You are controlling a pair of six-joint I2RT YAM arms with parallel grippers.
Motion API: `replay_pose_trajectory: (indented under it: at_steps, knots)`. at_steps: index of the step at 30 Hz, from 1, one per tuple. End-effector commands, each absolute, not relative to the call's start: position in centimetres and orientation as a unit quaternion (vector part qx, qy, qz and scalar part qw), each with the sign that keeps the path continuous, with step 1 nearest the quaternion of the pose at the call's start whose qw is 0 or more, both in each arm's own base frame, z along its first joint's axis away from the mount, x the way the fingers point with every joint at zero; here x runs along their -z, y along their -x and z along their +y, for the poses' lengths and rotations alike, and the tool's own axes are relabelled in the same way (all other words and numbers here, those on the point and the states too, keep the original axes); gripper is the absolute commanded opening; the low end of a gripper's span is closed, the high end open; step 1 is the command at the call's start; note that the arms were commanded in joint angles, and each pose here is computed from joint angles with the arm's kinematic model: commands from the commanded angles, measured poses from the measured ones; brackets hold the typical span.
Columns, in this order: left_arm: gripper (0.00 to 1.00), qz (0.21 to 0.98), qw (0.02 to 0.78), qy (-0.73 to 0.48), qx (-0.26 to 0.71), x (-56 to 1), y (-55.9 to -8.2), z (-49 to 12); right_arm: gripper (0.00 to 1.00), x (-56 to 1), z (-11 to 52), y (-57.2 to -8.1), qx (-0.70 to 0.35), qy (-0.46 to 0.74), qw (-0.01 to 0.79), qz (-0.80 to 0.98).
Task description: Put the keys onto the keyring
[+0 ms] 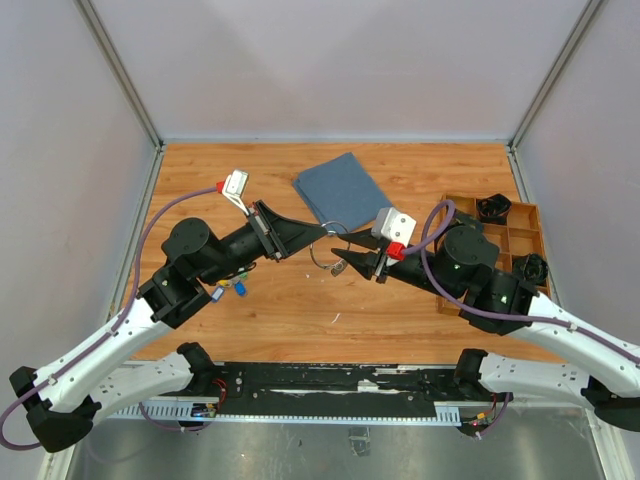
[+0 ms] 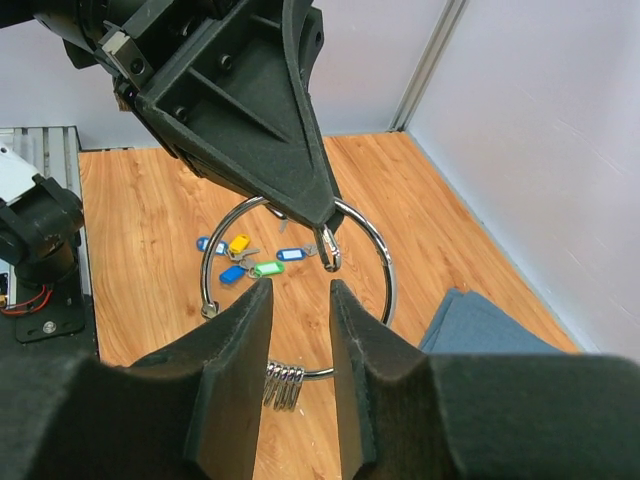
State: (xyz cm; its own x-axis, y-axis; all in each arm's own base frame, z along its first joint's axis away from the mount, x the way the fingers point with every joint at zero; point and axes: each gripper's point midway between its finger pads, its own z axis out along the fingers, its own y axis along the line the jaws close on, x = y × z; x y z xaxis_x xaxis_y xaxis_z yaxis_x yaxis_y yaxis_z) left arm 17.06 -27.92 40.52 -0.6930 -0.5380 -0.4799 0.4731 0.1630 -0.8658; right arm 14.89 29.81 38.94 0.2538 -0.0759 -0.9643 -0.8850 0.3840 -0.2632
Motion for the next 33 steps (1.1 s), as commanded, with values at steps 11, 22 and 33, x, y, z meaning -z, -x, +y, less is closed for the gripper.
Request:
replay_pose_trajectory:
  at_steps: [11, 22, 33]
  knots:
    - [0.00, 0.635, 0.397, 0.002, 0.663, -41.5, -16.3, -28.0, 0.27, -42.1, 29.9, -14.6, -0.327, 0.445, 0.675, 0.490]
    - [0.00, 0.637, 0.395, -0.001, 0.662, -41.3, -16.3, -28.2, 0.26, -42.9, 29.9, -14.4, -0.335, 0.440, 0.680, 0.481]
    - [0.00, 0.638, 0.394, -0.003, 0.662, -41.2, -16.3, -28.3, 0.41, -43.6, 29.2, -14.6, -0.333, 0.422, 0.695, 0.477]
